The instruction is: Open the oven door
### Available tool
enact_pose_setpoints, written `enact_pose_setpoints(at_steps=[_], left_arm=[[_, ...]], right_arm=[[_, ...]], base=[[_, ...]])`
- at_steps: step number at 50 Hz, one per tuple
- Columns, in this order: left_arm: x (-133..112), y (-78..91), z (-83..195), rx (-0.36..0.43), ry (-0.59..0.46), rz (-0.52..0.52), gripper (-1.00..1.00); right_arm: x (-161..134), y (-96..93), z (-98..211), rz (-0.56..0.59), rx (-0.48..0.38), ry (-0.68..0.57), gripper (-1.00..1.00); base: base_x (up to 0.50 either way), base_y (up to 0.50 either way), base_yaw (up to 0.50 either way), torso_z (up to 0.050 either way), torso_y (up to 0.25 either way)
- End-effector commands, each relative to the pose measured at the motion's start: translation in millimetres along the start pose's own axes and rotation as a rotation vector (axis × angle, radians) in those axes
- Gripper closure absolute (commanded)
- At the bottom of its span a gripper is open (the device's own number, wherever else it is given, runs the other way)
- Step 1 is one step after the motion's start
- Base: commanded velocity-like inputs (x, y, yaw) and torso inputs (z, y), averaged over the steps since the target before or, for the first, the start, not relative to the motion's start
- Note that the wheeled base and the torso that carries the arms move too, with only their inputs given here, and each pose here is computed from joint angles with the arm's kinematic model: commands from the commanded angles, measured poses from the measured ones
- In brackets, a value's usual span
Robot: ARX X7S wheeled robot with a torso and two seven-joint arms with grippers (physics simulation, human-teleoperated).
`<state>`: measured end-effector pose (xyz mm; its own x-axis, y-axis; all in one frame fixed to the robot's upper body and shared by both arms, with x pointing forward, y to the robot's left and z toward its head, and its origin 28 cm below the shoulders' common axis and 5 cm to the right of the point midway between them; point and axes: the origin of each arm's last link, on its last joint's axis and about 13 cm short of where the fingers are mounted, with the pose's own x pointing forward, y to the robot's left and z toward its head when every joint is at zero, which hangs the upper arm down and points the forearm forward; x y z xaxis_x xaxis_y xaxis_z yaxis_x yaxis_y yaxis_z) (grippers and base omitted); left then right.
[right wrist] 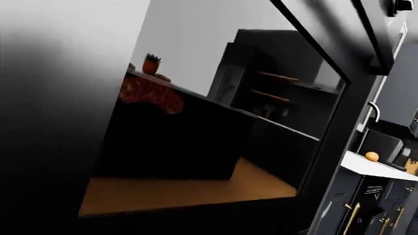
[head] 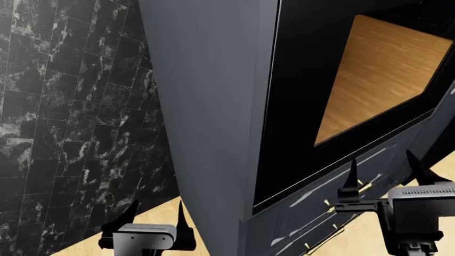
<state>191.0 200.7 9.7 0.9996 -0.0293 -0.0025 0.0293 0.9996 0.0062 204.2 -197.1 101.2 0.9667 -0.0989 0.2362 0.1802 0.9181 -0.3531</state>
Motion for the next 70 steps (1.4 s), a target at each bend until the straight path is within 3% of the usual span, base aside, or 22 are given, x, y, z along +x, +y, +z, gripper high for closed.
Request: enact_pose_setpoints(at_steps=[1, 18, 32, 47, 70], left_arm=[[0.3, -0.9, 0.8, 0.001, 0.0, -0.007, -1.0], [0.9, -1.9, 1.2, 0.005, -0.005, -0.015, -1.0], [-0.9, -2.9, 2.2, 0.003, -0.008, -0.019, -1.0], [-0.9, -3.4, 3.6, 0.007, -0.011, -0.021, -1.0], [-1.4, -5.1, 3.7, 0.01, -0.013, -0.029, -1.0]], right_arm=[[14.0, -34.3, 31.3, 0.003, -0.149, -0.077, -1.0], [23.8, -76.6, 60.4, -0.033, -0.302, -0.099, -1.0], [35.3, -116.9, 103.1, -0.025, -0.427, -0.173, -1.0], [54.4, -140.0, 147.8, 0.081, -0.55, -0.244, -1.0], [52.2, -175.7, 174.8, 0.07, -0.7, -0.213, -1.0]], base=[[0.0, 0.0, 0.0, 0.0, 0.0], [0.0, 0.0, 0.0, 0.0, 0.0], [0.0, 0.0, 0.0, 0.0, 0.0], [0.0, 0.0, 0.0, 0.0, 0.0], [0.0, 0.0, 0.0, 0.0, 0.0]])
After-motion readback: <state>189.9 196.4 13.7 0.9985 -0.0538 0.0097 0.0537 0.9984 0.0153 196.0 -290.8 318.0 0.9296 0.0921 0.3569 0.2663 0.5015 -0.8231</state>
